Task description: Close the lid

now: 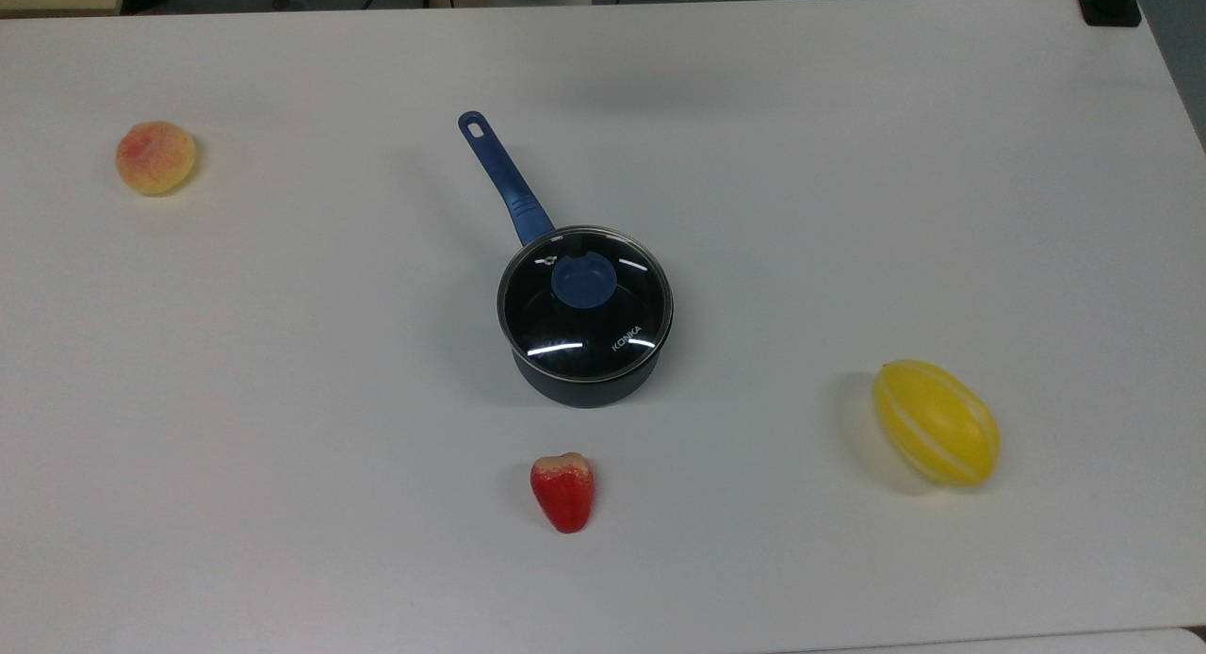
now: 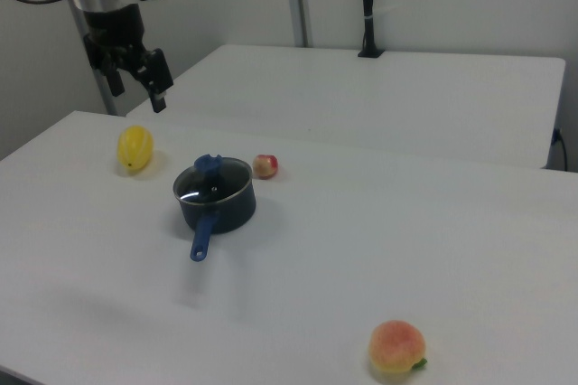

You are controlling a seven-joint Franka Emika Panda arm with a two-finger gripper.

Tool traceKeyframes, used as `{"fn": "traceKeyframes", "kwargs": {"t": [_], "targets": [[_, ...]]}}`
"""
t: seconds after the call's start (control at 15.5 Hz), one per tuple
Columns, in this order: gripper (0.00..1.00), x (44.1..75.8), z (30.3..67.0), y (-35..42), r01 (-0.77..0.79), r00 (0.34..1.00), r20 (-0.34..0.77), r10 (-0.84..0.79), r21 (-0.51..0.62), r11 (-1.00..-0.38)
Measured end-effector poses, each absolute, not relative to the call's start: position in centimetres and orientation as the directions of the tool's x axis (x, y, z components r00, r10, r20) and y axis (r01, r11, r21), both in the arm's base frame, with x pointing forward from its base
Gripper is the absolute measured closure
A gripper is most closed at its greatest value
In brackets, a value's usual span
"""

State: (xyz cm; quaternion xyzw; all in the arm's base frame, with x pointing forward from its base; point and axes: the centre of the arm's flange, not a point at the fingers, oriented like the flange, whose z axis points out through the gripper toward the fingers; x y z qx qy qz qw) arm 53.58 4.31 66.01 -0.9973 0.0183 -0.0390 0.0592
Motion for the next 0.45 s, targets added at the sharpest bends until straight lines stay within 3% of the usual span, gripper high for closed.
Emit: {"fn": "traceKeyframes", "kwargs": {"t": [0.26, 0.45], "targets": [[0.0, 54.56, 65.01, 3.87, 0.165, 0.979, 0.132, 0.154, -0.082, -0.983], [0.0, 54.6, 64.96, 3.49, 0.198, 0.973, 0.135, 0.187, -0.076, -0.977]]}}
